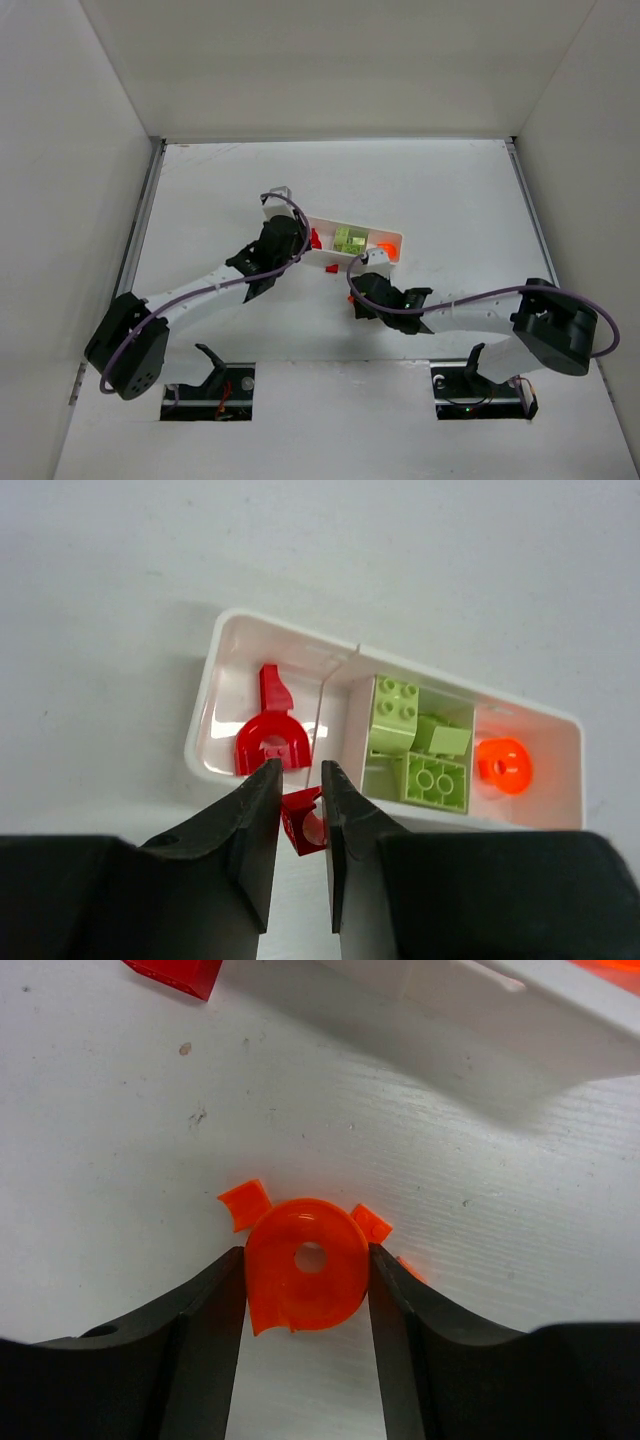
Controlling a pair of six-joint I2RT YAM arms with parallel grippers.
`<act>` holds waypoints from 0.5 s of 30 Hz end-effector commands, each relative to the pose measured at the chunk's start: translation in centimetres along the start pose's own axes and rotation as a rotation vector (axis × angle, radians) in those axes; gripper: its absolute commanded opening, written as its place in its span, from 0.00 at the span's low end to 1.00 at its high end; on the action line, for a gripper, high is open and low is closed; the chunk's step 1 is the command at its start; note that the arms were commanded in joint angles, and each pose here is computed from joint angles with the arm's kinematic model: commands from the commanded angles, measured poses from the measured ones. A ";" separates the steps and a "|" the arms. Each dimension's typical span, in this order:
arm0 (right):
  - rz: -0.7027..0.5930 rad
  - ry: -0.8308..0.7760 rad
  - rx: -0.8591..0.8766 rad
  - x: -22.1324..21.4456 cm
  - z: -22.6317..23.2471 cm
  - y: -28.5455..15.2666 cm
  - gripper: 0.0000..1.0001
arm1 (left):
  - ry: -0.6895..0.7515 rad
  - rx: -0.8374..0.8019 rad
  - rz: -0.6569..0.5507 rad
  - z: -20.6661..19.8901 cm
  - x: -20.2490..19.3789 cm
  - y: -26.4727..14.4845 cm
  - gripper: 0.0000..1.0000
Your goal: Sort the legos into containers by color
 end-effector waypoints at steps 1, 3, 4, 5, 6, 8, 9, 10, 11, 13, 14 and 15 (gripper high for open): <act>-0.045 0.037 0.007 1.3 0.7 0.0 0.49 | 0.010 -0.041 -0.058 -1.3 3.2 0.8 0.19; -0.072 0.049 0.019 2.0 1.0 -0.4 0.47 | 0.024 -0.032 -0.063 -1.3 3.7 1.6 0.19; -0.086 0.052 0.028 2.5 1.2 -0.7 0.47 | 0.029 -0.026 -0.059 -1.3 3.8 2.1 0.20; -0.095 0.054 0.039 2.8 1.4 -1.0 0.46 | 0.036 -0.020 -0.055 -1.3 3.9 2.7 0.20; -0.104 0.055 0.049 3.2 1.5 -1.3 0.46 | 0.044 -0.013 -0.049 -1.3 4.0 3.3 0.20; -0.130 0.057 0.077 4.1 1.7 -2.3 0.46 | 0.050 -0.008 -0.029 -1.4 3.8 4.5 0.20; -0.143 0.068 0.090 4.6 1.8 -2.7 0.46 | 0.053 -0.005 -0.022 -1.5 3.7 5.0 0.20; -0.156 0.080 0.104 5.1 1.8 -3.2 0.46 | 0.058 0.001 -0.015 -1.5 3.5 5.5 0.20; -0.170 0.093 0.115 5.7 1.7 -3.6 0.46 | 0.063 0.006 -0.006 -1.5 3.2 6.0 0.20; -0.201 0.117 0.137 6.9 1.5 -4.3 0.46 | 0.072 0.014 0.008 -1.5 2.7 6.8 0.21; -0.216 0.128 0.143 7.5 1.4 -4.5 0.46 | 0.075 0.019 0.014 -1.4 2.3 7.1 0.21; -0.229 0.139 0.142 8.1 1.1 -4.6 0.46 | 0.077 0.022 0.018 -1.5 2.1 7.4 0.22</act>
Point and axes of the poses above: each gripper's point midway between its finger pads, its own y axis out along the fingers, its own z axis along the line the jaws close on, x = y × z, the point moved 6 cm from there along -y, back along the fingers, and after that the axes turned 11 degrees about y, right-handed, at the moved point
